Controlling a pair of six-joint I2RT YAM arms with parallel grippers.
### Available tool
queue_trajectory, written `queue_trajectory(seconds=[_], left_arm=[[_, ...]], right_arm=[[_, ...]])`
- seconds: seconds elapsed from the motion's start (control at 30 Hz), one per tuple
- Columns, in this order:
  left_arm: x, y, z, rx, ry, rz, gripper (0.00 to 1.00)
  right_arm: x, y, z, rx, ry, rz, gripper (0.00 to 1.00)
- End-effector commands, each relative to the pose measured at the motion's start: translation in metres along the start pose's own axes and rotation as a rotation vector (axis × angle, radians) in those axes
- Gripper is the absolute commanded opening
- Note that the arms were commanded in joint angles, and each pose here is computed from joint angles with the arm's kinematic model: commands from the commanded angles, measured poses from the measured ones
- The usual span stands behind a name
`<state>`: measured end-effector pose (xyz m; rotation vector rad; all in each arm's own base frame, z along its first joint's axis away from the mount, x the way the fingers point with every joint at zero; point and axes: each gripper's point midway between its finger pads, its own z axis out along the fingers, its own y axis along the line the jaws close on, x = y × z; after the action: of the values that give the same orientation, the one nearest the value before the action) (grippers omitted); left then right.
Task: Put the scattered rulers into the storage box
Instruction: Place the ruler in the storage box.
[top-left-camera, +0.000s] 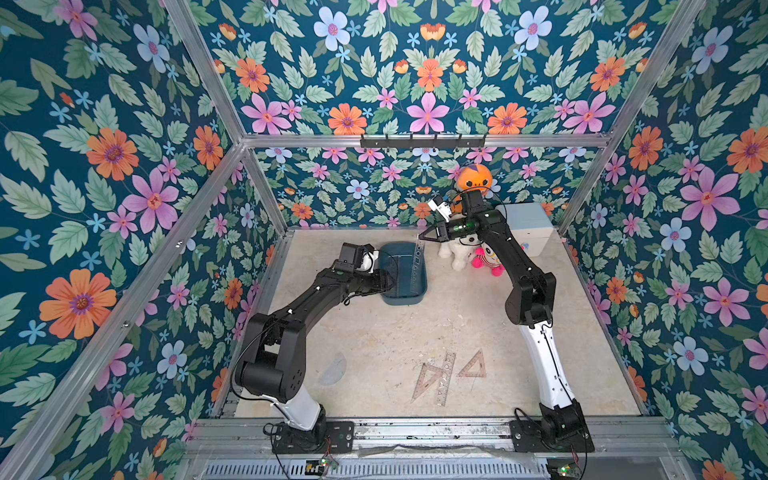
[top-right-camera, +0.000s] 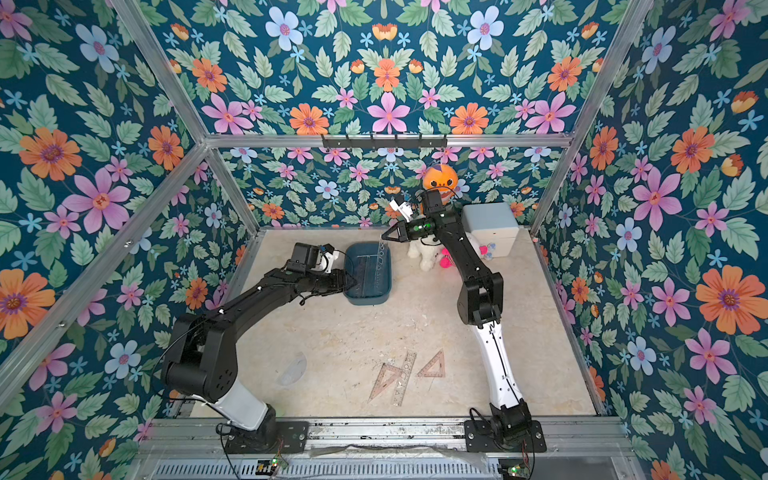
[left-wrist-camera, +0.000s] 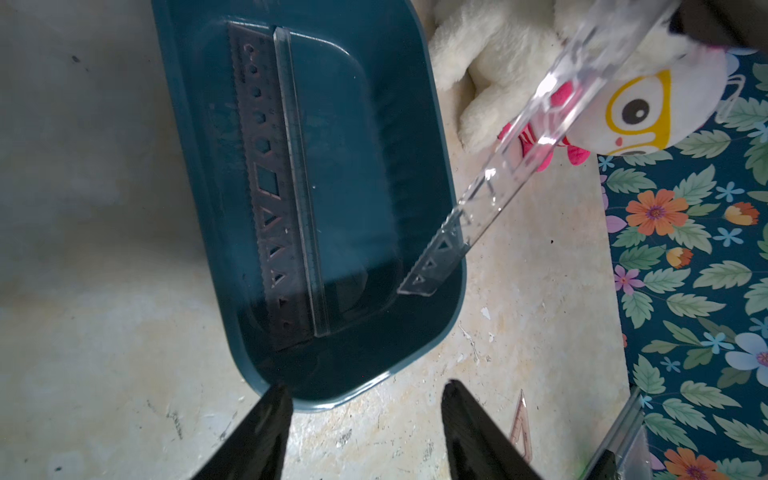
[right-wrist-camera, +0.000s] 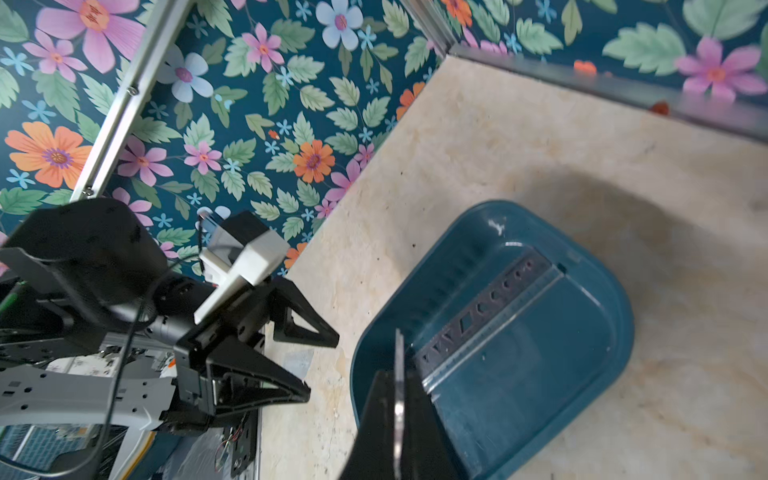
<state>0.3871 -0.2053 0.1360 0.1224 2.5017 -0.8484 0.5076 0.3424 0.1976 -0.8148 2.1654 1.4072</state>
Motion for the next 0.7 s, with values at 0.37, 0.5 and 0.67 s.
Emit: queue_trajectory(seconds=[0.37, 0.5, 0.67], left_arm=[[0.002, 0.010, 0.011, -0.002, 0.015, -0.004, 0.63], [0.002, 0.011, 0.013, 0.001, 0.017, -0.007, 0.63], [0.003, 0.014, 0.015, -0.001, 0.021, -0.013, 0.63]], right_arm=[[0.042, -0.007, 0.034, -0.049, 0.101, -0.002, 0.00], [0.045, -0.014, 0.039, -0.044, 0.103, 0.013, 0.05], [0.043, -0.021, 0.040, -0.027, 0.091, 0.013, 0.23]])
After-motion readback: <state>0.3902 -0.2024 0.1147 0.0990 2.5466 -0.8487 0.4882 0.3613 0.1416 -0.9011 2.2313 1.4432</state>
